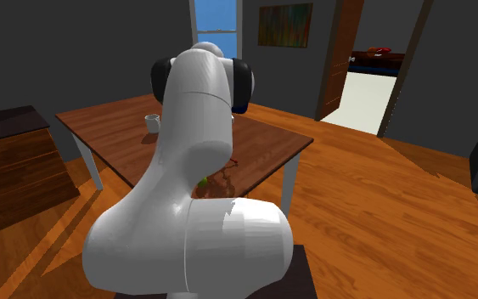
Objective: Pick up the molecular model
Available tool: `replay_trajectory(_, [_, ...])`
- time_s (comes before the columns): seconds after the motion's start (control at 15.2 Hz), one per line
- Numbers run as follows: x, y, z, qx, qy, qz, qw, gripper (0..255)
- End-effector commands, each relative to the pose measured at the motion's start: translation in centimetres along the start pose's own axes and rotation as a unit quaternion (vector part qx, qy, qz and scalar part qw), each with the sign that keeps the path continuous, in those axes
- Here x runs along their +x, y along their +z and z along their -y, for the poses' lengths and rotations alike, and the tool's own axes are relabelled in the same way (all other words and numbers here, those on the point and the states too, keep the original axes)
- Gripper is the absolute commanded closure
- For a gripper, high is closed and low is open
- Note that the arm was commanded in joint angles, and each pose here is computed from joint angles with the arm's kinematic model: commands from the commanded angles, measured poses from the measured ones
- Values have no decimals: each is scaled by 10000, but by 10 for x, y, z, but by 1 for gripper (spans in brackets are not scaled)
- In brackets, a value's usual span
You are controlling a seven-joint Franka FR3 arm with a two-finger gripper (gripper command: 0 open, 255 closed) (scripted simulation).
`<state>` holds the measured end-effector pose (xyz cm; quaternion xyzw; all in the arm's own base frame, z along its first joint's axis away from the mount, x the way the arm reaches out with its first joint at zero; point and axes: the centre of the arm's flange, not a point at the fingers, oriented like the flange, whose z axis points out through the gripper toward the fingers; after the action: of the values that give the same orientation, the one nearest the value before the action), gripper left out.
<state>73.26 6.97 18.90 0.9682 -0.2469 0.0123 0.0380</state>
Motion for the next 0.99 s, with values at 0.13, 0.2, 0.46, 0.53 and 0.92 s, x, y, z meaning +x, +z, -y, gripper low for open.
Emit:
replay_trajectory(0.13, [-1, 18, 2, 1, 1, -2, 10000, 0])
replay_trajectory(0.2, [-1, 18, 2, 1, 1, -2, 10000, 0])
replay_trajectory(0.46, [-1, 18, 2, 1, 0, -2, 10000, 255])
replay_trajectory(0.53, [-1, 18, 2, 1, 0, -2, 10000, 255])
replay_trajectory(0.92, [-1, 13, 1, 1, 1, -2, 10000, 255])
